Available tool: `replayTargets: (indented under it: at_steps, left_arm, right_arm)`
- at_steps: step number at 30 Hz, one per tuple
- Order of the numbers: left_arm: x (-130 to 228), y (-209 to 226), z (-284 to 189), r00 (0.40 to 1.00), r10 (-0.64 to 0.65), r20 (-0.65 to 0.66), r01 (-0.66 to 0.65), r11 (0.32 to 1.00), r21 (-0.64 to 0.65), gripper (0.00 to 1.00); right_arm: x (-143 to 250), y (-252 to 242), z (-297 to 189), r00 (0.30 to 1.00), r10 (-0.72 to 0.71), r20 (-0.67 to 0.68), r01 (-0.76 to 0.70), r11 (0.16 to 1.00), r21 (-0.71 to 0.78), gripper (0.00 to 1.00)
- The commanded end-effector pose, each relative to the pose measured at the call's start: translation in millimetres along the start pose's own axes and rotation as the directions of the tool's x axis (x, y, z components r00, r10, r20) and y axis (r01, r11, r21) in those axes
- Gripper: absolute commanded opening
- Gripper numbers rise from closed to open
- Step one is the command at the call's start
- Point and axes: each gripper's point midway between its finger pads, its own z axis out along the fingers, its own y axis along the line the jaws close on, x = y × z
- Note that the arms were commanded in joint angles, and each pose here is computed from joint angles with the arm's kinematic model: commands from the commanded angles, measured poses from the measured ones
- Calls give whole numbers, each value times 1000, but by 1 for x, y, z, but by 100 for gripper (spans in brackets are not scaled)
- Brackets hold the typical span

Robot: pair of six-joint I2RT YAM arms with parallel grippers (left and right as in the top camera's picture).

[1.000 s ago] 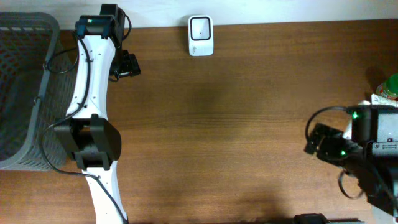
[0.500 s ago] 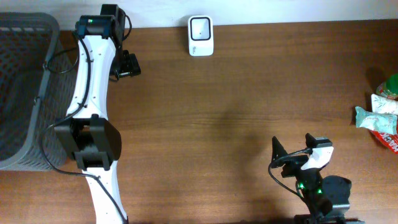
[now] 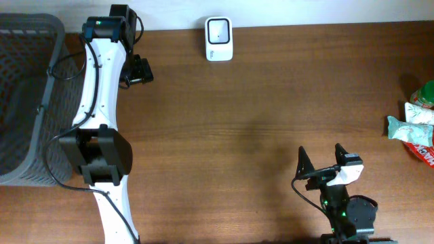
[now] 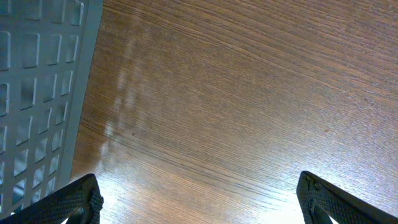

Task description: Scan the item barcode

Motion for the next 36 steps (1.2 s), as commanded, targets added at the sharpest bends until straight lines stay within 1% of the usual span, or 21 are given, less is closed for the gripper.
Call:
replayTargets:
  at_steps: [1, 6, 8, 13, 14, 17, 36]
  left_arm:
    - [-1, 3, -5, 1000, 3, 15, -3, 1000, -9, 99]
    - [-1, 3, -6, 1000, 4, 15, -4, 1000, -9, 99]
    - [-1, 3, -6, 1000, 3, 15, -3, 1000, -9, 99]
    - [-1, 3, -5, 1000, 3, 15, -3, 1000, -9, 99]
    - [-1, 3, -5, 1000, 4, 15, -4, 1000, -9, 99]
    - [-1, 3, -5, 1000, 3, 15, -3, 1000, -9, 99]
    - [0, 3, -5, 1000, 5, 12, -5, 1000, -11, 99]
  right_arm:
    - [3, -5, 0, 1000, -10, -1, 10, 999, 30, 98]
    - [3, -5, 0, 1000, -10, 0, 10, 999, 30, 98]
    - [2, -14, 0, 1000, -10, 4, 10, 997, 82, 99]
    - [0, -29, -2, 1000, -15, 11, 13, 989, 149, 98]
    - [1, -27, -2, 997, -80, 1, 79, 987, 140, 99]
    - [1, -27, -2, 988, -152, -10, 152, 978, 140, 99]
    - [0, -27, -2, 988, -156, -9, 155, 978, 140, 99]
